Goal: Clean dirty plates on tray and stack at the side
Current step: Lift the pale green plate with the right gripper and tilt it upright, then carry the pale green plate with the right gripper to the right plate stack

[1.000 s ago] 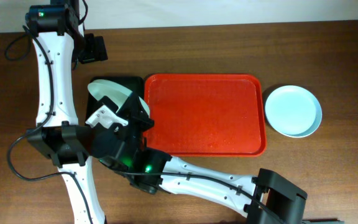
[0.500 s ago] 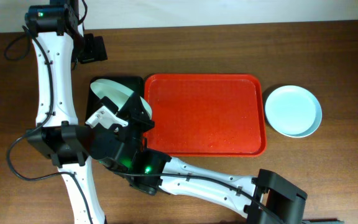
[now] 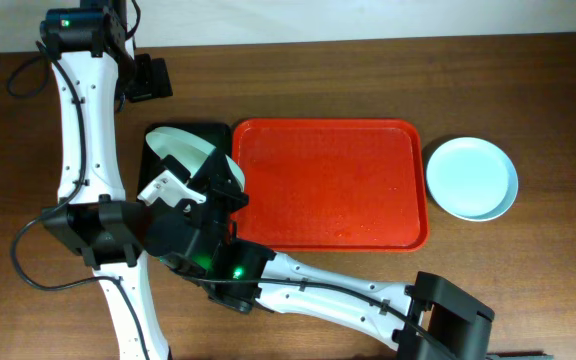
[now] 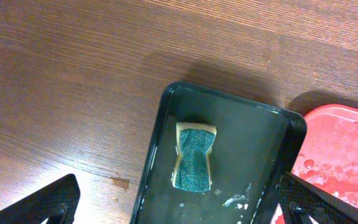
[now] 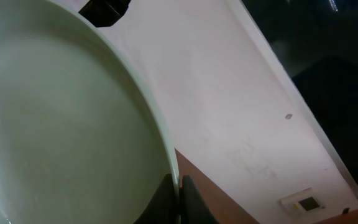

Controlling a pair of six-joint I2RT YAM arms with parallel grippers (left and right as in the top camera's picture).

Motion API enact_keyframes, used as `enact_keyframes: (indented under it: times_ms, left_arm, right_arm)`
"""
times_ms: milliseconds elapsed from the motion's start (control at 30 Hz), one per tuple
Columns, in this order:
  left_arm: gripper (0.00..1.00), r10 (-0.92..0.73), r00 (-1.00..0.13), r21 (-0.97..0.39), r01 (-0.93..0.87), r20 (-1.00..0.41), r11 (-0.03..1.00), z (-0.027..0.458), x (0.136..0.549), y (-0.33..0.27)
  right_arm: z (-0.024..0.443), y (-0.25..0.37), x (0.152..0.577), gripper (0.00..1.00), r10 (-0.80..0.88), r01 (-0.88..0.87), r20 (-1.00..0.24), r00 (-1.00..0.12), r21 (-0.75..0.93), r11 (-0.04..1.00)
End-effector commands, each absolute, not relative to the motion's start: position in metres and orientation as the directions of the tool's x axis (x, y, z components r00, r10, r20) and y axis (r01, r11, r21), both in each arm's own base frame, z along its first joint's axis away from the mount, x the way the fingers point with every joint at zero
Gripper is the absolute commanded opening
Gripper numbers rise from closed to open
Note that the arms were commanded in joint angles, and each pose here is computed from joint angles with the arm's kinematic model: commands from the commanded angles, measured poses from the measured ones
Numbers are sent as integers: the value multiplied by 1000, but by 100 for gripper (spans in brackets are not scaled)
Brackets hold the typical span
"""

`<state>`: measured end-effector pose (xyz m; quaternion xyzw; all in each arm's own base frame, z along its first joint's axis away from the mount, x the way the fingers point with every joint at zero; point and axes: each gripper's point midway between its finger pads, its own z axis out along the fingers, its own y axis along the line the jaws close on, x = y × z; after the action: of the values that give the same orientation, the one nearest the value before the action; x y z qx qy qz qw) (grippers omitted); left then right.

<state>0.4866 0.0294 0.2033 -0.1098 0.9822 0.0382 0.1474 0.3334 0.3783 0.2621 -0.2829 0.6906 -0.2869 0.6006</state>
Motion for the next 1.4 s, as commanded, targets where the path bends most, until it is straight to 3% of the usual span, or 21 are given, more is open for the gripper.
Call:
enact_keyframes:
  times_ms: [0, 167, 367, 500, 733, 1100, 1233, 1367]
  left_arm:
    - [99, -203, -931, 33, -224, -304, 974, 206, 487, 26]
    - [99, -203, -931, 33, -224, -304, 974, 206, 487, 26]
    - [99, -203, -931, 33, -224, -304, 974, 206, 487, 26]
    - [99, -203, -931, 33, -224, -304, 974, 206, 487, 26]
    - [99, -203, -931, 33, -224, -304, 974, 206, 487, 26]
    - [99, -203, -931, 33, -224, -304, 974, 206, 487, 26]
    - [99, -203, -931, 33, -224, -304, 974, 206, 487, 26]
    - [99, -203, -931, 33, -224, -304, 974, 206, 487, 26]
  right_arm:
    - [268, 386, 328, 4, -738, -57, -667, -101, -737, 674]
    - [268, 384, 330, 4, -731, -52, -674, -105, -731, 681]
    - [261, 365, 349, 4, -558, 8, -814, -159, -566, 824]
    - [241, 343, 363, 4, -487, 28, -842, -234, -506, 862]
    - [191, 318, 382, 4, -352, -39, -843, -406, -369, 929]
    - [172, 284, 383, 4, -409, -21, -764, -500, -461, 887]
    - [162, 264, 382, 4, -268, 77, -790, -551, -368, 927]
    - [139, 260, 386, 4, -136, 64, -754, -643, -229, 971]
